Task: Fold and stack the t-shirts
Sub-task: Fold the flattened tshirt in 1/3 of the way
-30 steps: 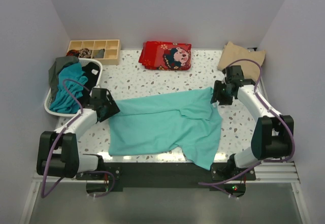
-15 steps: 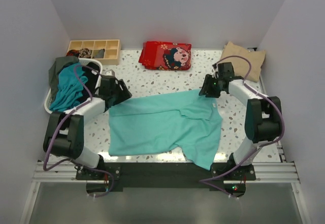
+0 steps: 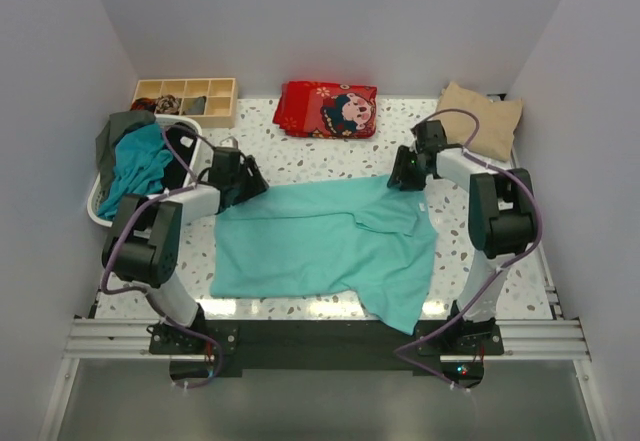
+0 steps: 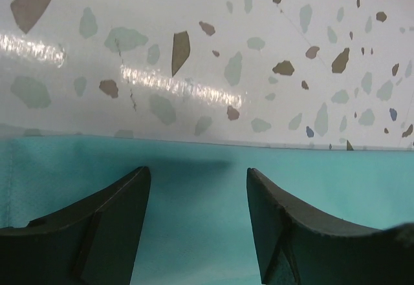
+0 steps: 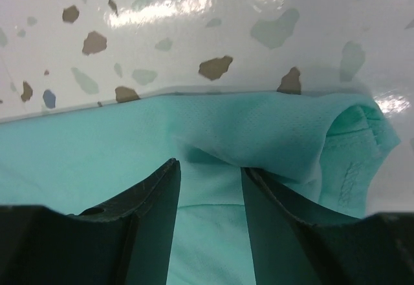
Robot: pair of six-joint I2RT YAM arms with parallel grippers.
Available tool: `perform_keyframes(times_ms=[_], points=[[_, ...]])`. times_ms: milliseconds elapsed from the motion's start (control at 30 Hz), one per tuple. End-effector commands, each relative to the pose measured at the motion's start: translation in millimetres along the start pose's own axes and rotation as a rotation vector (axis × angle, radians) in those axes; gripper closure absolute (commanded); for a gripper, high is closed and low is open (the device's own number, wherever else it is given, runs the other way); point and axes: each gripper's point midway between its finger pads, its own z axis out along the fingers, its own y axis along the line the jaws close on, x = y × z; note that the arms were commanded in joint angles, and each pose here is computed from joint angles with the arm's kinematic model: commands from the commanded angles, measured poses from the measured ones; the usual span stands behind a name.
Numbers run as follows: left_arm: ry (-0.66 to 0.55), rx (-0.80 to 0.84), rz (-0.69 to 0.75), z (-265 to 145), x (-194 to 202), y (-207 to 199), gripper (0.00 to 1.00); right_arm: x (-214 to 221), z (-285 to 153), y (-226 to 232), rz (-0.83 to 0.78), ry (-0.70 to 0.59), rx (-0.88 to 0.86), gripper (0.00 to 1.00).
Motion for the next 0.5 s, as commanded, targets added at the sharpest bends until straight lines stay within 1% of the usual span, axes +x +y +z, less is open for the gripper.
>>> perform_keyframes(times_ms=[0, 33, 67, 100, 167, 200, 267, 300, 367, 467], points=[[0.036, -0.090, 0.039, 25, 6, 18, 0.34, -8, 15, -25, 0.045, -0.017, 0.140, 0.53], [0.014, -0.081, 0.053, 30, -8, 10, 0.34, -8, 17, -28, 0.048, -0.015, 0.150, 0.53], [0.019, -0.099, 0.065, 37, -8, 13, 0.34, -10, 19, -32, 0.054, -0.020, 0.167, 0.53], [-0.003, -0.089, 0.074, 41, -22, 4, 0.34, -14, 22, -35, 0.063, -0.028, 0.180, 0.53], [-0.007, -0.100, 0.083, 52, -28, 3, 0.34, -19, 25, -39, 0.068, -0.041, 0.192, 0.52], [-0.027, -0.088, 0.086, 55, -41, -5, 0.34, -27, 28, -39, 0.068, -0.054, 0.188, 0.52], [-0.030, -0.099, 0.097, 64, -44, -5, 0.34, -37, 33, -37, 0.048, -0.064, 0.181, 0.52], [-0.046, -0.093, 0.097, 66, -52, -10, 0.34, -46, 34, -31, 0.040, -0.078, 0.164, 0.52], [-0.046, -0.097, 0.111, 72, -54, -10, 0.34, -51, 44, -29, 0.012, -0.069, 0.144, 0.51], [-0.069, -0.077, 0.122, 69, -60, -15, 0.34, -69, 41, -15, -0.019, -0.105, 0.083, 0.50]])
